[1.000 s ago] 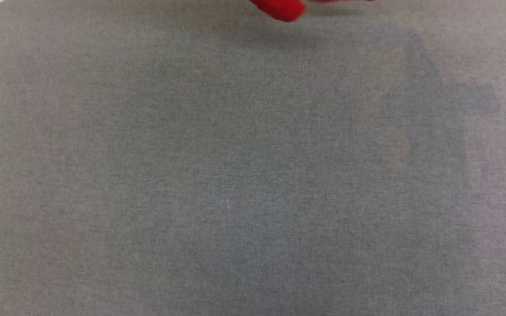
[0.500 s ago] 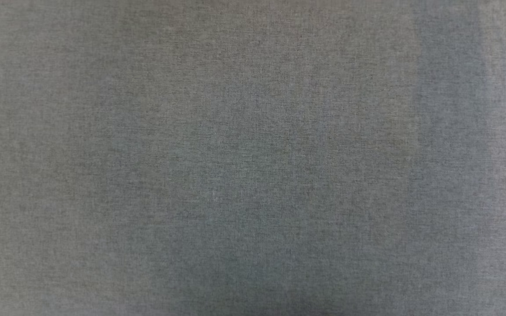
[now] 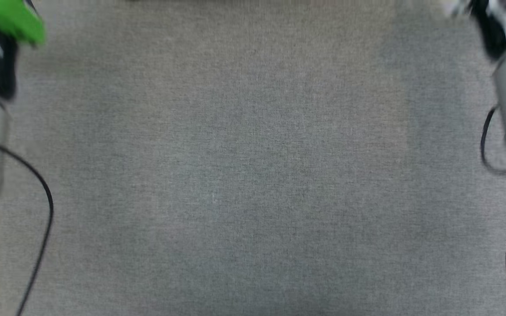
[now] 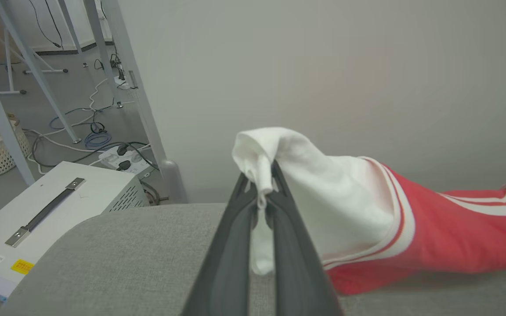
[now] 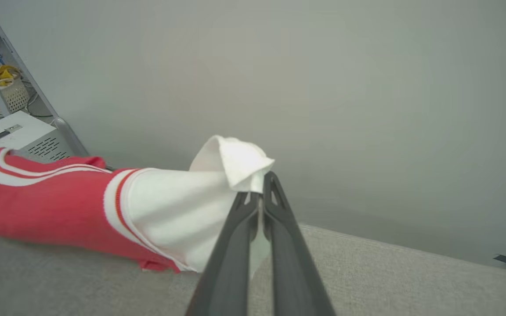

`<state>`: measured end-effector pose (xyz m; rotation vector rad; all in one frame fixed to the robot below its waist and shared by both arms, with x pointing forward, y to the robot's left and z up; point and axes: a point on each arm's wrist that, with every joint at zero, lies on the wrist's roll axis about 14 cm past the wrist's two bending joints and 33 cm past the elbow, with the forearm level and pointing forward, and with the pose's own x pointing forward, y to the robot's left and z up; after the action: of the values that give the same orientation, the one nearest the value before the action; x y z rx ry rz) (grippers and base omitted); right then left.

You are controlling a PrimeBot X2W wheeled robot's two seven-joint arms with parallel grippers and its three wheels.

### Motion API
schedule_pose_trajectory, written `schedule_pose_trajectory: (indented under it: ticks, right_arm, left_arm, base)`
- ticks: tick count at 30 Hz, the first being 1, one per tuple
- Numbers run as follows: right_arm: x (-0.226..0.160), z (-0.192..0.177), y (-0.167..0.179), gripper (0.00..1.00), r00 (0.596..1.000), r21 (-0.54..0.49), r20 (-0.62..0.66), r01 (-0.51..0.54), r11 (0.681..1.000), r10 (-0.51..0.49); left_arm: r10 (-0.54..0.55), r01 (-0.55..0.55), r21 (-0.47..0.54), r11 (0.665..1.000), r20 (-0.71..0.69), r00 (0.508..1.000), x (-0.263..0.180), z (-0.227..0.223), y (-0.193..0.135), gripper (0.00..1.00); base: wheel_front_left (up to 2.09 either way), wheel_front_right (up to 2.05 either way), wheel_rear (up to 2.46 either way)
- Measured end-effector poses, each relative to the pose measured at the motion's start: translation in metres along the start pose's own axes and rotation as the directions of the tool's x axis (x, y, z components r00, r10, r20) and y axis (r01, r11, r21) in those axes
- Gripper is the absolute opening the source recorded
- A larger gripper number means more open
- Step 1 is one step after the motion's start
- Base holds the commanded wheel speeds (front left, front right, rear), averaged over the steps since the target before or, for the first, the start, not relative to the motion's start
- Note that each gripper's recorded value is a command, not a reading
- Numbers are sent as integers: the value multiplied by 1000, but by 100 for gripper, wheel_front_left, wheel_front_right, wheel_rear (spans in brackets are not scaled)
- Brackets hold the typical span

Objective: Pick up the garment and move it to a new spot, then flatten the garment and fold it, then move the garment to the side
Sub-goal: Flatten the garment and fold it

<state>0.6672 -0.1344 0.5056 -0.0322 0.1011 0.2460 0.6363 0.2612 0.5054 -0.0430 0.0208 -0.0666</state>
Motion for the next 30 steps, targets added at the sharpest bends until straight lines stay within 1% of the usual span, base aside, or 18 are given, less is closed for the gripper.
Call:
schedule_pose_trajectory:
  ticks: [5, 8, 11, 15, 19, 23, 27, 30]
  right_arm:
    - [-51, -34, 5, 0, 999, 64, -43, -8, 998, 11]
    - [-84, -47, 1, 0, 998, 100, -60, 11, 995, -5]
    - [-117, -56, 0, 0, 997, 126, -78, 31, 992, -21]
    - [-158, -64, 8, 0, 994, 171, -103, 53, 984, -36]
    - [-197, -70, 22, 0, 990, 218, -136, 70, 974, -41]
    - [-236, -75, 31, 0, 983, 236, -175, 99, 967, -58]
    - [-269, -78, 33, 0, 975, 258, -205, 142, 956, -90]
    - [-300, -87, 26, 0, 961, 262, -244, 197, 945, -133]
  left_arm:
    - [8, -12, -57, 998, -54, 998, -56, -30, 0, 0]
    - [10, -14, -81, 997, -60, 998, -86, -37, -3, 0]
    - [9, -13, -101, 995, -36, 999, -111, -34, -9, 0]
    - [29, -32, -107, 994, -35, 999, -148, -37, -11, 0]
    - [32, -42, -119, 992, -79, 996, -184, -52, -18, 0]
    - [34, -50, -120, 992, -134, 990, -219, -69, -26, 0]
    - [43, -66, -128, 990, -171, 984, -249, -79, -30, 0]
    - [61, -90, -140, 986, -197, 978, -271, -85, -31, 0]
  base:
    - [0, 0, 0]
    - [0, 0, 0]
    - [0, 0, 0]
    - [0, 0, 0]
    - [0, 0, 0]
    - [0, 0, 0]
    - [0, 0, 0]
    - [0, 0, 0]
